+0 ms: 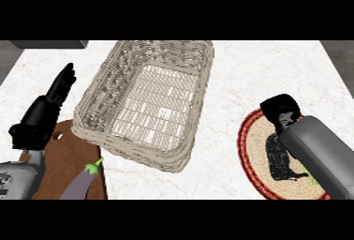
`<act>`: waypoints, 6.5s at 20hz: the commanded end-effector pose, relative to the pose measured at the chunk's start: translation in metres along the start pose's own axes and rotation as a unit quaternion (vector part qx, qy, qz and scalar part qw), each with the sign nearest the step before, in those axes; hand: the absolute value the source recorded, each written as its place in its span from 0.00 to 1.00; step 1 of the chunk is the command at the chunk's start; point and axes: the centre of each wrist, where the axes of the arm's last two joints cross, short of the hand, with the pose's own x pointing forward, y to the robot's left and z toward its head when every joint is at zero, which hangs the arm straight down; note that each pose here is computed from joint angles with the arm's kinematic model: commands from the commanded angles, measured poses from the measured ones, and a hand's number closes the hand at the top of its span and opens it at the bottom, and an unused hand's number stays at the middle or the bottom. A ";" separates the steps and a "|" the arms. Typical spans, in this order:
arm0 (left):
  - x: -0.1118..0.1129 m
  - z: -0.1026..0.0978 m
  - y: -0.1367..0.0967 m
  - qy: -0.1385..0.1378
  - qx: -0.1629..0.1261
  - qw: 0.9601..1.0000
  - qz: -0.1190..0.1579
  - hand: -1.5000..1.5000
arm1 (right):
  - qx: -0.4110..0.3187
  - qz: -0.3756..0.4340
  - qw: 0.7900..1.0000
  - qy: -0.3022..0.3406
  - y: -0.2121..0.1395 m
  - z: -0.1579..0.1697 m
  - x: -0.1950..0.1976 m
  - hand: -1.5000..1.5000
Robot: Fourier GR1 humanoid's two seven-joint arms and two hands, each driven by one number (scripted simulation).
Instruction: Pick the sweet potato from the placemat and place it in the basket
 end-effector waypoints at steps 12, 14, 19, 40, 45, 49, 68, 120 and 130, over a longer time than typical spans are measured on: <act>-0.008 -0.001 0.017 0.003 -0.002 1.000 -0.002 0.50 | -0.015 -0.020 1.000 -0.006 0.051 -0.024 0.004 0.00; -0.002 0.006 0.005 0.002 0.001 1.000 -0.001 0.50 | -0.009 -0.017 1.000 -0.004 0.051 -0.013 -0.007 0.00; 0.006 0.005 0.004 0.000 0.002 1.000 0.002 0.50 | 0.000 -0.019 1.000 0.012 0.041 -0.039 -0.019 0.00; 0.000 0.011 0.006 -0.009 -0.001 1.000 -0.005 0.50 | -0.019 -0.002 1.000 -0.024 0.090 -0.061 -0.022 1.00; -0.011 -0.007 0.003 0.010 0.002 1.000 0.001 0.50 | -0.086 -0.044 0.995 -0.019 0.071 -0.042 -0.046 1.00; -0.008 -0.001 0.011 0.015 0.010 1.000 -0.007 0.50 | -0.171 -0.260 0.950 0.006 0.061 -0.039 -0.035 1.00; -0.015 0.010 0.011 0.014 0.004 1.000 0.001 0.50 | -0.551 -0.533 0.628 -0.134 -0.034 0.135 -0.069 1.00; -0.002 -0.002 -0.001 0.005 -0.014 1.000 0.011 0.50 | -0.303 -0.437 0.826 -0.187 -0.243 0.207 0.083 0.00; -0.005 0.010 0.003 0.008 -0.008 1.000 0.007 0.50 | -0.390 -0.674 0.605 -0.164 -0.239 0.211 0.020 0.00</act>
